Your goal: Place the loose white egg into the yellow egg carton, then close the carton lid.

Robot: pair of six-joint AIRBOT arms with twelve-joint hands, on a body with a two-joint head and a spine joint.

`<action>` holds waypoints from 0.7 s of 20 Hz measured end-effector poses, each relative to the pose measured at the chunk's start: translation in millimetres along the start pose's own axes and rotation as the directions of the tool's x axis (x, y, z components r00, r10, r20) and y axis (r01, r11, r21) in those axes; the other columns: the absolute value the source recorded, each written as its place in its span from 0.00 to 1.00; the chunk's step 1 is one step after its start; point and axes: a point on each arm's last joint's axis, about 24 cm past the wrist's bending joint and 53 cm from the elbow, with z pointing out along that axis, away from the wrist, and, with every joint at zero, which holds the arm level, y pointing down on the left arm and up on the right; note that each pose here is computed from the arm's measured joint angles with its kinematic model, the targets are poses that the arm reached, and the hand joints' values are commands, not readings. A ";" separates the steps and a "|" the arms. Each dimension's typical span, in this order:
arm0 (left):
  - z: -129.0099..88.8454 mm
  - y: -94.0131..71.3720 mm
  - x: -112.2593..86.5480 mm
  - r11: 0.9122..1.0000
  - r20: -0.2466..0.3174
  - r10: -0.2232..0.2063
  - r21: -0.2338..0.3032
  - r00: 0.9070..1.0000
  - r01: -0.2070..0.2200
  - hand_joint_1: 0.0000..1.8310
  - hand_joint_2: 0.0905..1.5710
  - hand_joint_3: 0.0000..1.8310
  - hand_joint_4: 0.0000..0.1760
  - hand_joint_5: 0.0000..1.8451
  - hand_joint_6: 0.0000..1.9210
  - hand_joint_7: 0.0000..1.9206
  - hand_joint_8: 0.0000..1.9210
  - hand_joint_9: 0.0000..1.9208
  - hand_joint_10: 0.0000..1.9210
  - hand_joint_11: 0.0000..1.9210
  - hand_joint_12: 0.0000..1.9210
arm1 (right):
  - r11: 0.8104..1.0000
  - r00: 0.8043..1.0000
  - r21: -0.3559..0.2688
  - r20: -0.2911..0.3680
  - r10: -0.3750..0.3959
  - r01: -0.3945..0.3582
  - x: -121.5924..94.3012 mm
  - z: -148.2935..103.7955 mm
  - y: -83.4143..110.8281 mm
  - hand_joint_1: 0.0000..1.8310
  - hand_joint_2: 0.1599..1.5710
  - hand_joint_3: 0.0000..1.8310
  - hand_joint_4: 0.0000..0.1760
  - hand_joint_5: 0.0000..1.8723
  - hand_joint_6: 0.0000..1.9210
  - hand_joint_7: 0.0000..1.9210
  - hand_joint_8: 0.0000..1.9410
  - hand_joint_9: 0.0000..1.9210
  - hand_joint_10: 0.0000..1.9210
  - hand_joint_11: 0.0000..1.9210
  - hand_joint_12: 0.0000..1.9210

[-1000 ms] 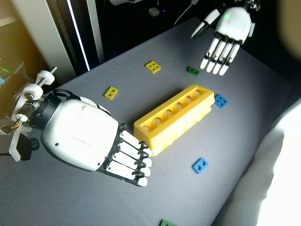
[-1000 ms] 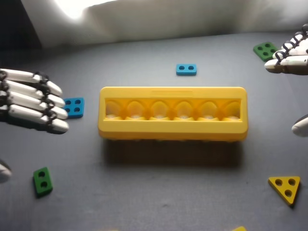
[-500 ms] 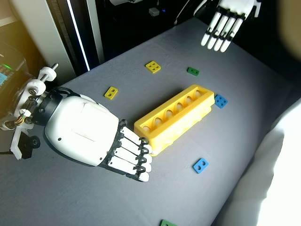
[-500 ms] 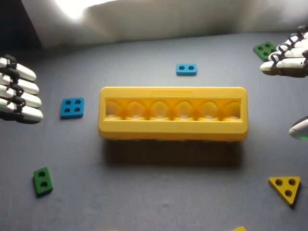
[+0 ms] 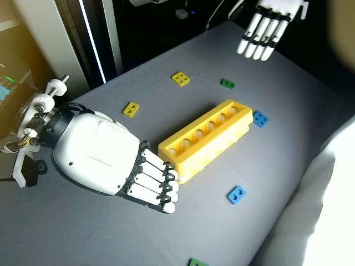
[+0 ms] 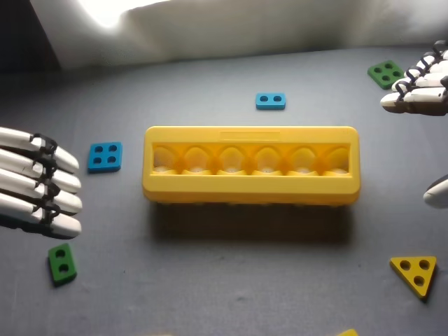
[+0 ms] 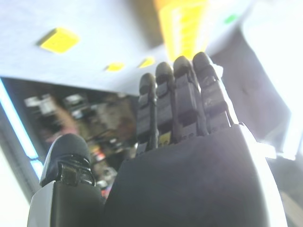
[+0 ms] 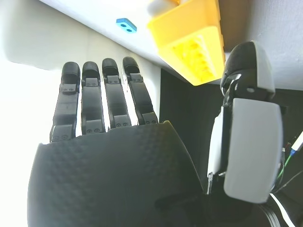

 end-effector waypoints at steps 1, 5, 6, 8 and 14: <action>-0.9 3.7 -3.4 1.000 0.015 0.013 -0.014 1.000 -0.013 0.00 0.74 0.00 0.00 0.15 0.00 0.14 0.00 0.10 0.00 0.00 0.19 | 1.000 1.000 0.000 0.000 0.000 0.000 0.1 0.0 0.0 0.18 0.54 0.00 0.00 0.06 0.00 0.04 0.00 0.03 0.00 0.00 0.13; -1.7 13.3 -16.4 0.998 0.066 0.030 -0.055 0.997 -0.027 0.00 0.74 0.00 0.00 0.15 0.00 0.14 0.00 0.10 0.00 0.00 0.17 | 1.000 1.000 0.000 0.000 0.000 0.000 0.0 0.1 0.2 0.18 0.54 0.00 0.00 0.06 0.00 0.05 0.00 0.03 0.00 0.00 0.10; -0.1 13.7 -14.2 0.998 0.054 0.032 -0.055 0.998 -0.029 0.00 0.75 0.00 0.00 0.15 0.00 0.14 0.00 0.10 0.00 0.00 0.17 | 1.000 1.000 0.000 0.000 0.000 0.000 0.1 0.0 0.0 0.17 0.54 0.00 0.00 0.06 0.00 0.04 0.00 0.02 0.00 0.00 0.10; 3.9 11.6 -10.3 0.998 0.042 0.024 -0.052 0.999 -0.022 0.00 0.75 0.00 0.00 0.15 0.00 0.14 0.00 0.10 0.00 0.00 0.17 | 1.000 1.000 0.000 0.000 0.000 0.000 0.0 0.0 0.0 0.17 0.55 0.00 0.00 0.06 0.00 0.04 0.00 0.02 0.00 0.00 0.10; 5.4 12.1 -5.6 0.999 0.031 -0.010 -0.053 0.999 0.011 0.00 0.74 0.00 0.00 0.15 0.00 0.14 0.00 0.11 0.00 0.00 0.18 | 1.000 1.000 -0.004 -0.002 0.000 0.000 0.9 0.0 2.2 0.19 0.54 0.00 0.00 0.06 0.00 0.04 0.00 0.03 0.00 0.00 0.10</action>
